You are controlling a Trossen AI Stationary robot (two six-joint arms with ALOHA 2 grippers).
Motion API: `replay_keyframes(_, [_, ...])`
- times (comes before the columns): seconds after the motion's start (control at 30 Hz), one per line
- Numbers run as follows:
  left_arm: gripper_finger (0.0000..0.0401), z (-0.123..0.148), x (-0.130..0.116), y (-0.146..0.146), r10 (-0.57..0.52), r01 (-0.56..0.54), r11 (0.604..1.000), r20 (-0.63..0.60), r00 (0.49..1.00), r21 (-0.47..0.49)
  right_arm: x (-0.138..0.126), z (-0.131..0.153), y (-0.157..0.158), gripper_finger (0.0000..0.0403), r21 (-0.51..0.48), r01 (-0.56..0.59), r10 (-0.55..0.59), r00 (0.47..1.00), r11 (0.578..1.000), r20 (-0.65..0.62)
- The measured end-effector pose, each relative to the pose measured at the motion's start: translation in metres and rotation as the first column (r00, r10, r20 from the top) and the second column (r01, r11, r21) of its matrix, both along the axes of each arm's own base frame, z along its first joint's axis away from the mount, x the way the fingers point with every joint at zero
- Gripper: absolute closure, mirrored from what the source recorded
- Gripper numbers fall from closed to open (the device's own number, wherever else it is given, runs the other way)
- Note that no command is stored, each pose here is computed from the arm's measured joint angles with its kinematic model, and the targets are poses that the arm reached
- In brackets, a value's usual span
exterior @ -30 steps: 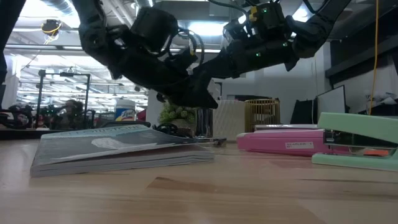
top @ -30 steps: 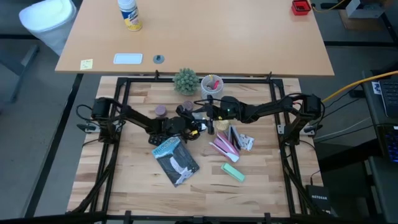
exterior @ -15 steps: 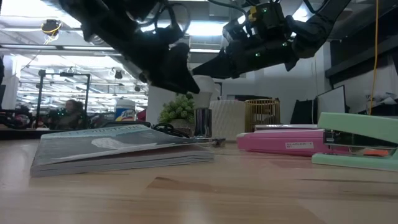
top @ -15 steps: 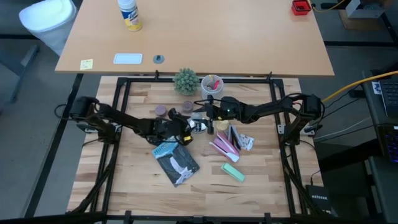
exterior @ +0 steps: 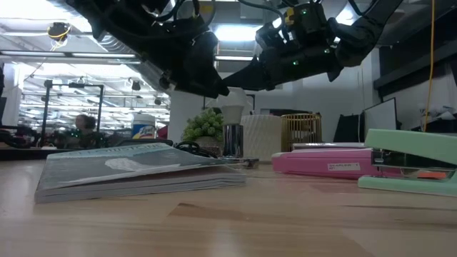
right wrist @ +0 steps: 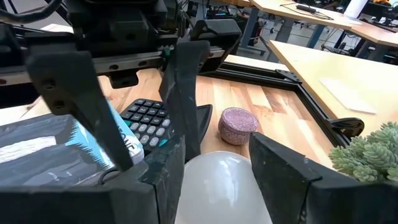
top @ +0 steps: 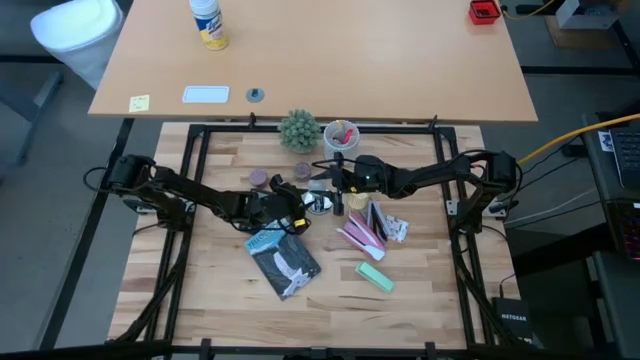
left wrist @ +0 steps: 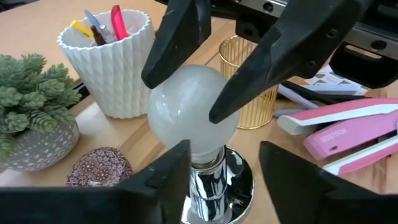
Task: Screw lightbulb
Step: Insert the lightbulb into the lamp
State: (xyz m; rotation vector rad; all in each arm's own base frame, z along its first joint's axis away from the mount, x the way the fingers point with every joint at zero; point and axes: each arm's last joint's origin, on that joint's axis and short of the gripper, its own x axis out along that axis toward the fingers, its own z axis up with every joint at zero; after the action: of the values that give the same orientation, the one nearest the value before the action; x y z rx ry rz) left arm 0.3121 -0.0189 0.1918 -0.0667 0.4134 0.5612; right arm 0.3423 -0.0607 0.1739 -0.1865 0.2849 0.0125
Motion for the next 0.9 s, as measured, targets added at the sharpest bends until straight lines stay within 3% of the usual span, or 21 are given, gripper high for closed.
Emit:
replay_keyframes(0.23, [0.0315,0.001,0.001,0.0,-0.004,0.004,1.0,0.01,1.0,-0.003,0.0,0.0,0.0,0.0219,-0.001,0.0,0.0,1.0,1.0,0.003])
replay_keyframes(0.53, [0.0389,0.005,0.003,-0.004,-0.03,0.029,0.999,0.035,0.999,0.038,0.0,0.0,0.0,0.0219,-0.001,0.0,0.0,1.0,1.0,0.005])
replay_keyframes(0.9, [0.04,0.033,-0.012,-0.015,0.063,-0.075,0.977,0.068,0.996,0.201,0.0,0.0,0.0,0.0219,-0.001,0.0,0.0,1.0,1.0,0.006])
